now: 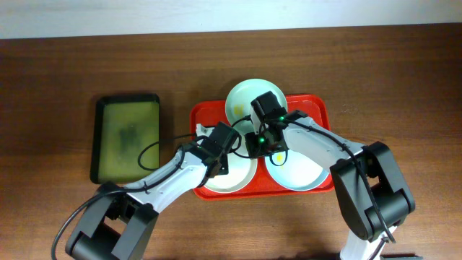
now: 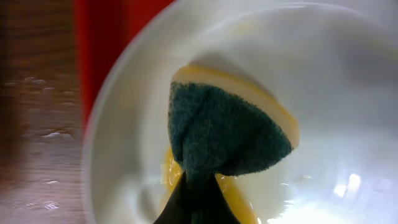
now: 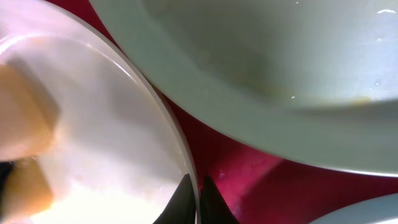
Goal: Clean dirty plates on tray and stack at the side
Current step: 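Scrub the white plate with the sponge while the right gripper holds it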
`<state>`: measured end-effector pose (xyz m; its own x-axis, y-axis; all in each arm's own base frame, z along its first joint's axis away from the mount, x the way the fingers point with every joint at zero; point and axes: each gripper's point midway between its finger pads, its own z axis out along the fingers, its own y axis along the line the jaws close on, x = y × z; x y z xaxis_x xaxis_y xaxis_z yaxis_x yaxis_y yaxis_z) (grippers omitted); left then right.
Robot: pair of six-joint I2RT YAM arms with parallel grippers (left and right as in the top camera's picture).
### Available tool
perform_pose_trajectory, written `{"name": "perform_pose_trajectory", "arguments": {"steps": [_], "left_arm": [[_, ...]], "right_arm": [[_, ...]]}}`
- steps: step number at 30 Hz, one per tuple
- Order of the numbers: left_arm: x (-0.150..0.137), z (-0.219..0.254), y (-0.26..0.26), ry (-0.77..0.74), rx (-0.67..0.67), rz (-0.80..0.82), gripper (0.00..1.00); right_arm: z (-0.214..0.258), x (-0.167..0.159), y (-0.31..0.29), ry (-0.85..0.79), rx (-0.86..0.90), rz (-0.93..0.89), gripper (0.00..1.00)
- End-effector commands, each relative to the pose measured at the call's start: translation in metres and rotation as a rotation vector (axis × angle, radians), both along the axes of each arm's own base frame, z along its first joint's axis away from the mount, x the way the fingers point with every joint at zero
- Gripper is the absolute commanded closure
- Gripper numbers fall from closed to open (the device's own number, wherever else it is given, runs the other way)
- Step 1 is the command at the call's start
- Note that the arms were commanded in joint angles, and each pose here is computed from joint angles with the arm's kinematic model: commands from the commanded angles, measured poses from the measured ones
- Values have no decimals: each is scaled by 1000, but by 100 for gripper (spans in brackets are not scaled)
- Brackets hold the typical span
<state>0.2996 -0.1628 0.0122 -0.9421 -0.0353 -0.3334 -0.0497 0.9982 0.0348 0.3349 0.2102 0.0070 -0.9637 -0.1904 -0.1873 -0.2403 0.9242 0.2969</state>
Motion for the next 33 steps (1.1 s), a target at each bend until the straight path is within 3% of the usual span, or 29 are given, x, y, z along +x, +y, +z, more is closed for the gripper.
{"name": "perform_pose_trajectory", "arguments": {"steps": [1,5,10,12,14,21,25,30,33], "left_arm": [[4,0,33,-38,149,48,100],[8,-2,8,-34,15,24,100],[19,11,-64,-41,-341,-84,100],[21,18,-80,-48,-419,-118,100],[22,15,-74,-53,-386,-103,100],[8,-3,13,-35,34,32,100],[9,3,38,-69,170,62,100],[18,21,18,-99,61,50,100],[22,31,-31,-91,-195,-19,100]], "right_arm": [[-9,-4,-2,26,-8,-10,96],[-9,-4,-2,26,-8,-10,96],[-9,-4,-3,26,-9,-10,96],[-9,-4,-2,26,-8,-10,96],[-9,-4,-2,26,-8,-10,96],[-9,-4,-2,26,-8,-10,96],[-9,-4,-3,26,-9,-10,96],[-9,-5,-3,30,-10,-10,96],[-9,-5,-3,29,-10,-10,96]]}}
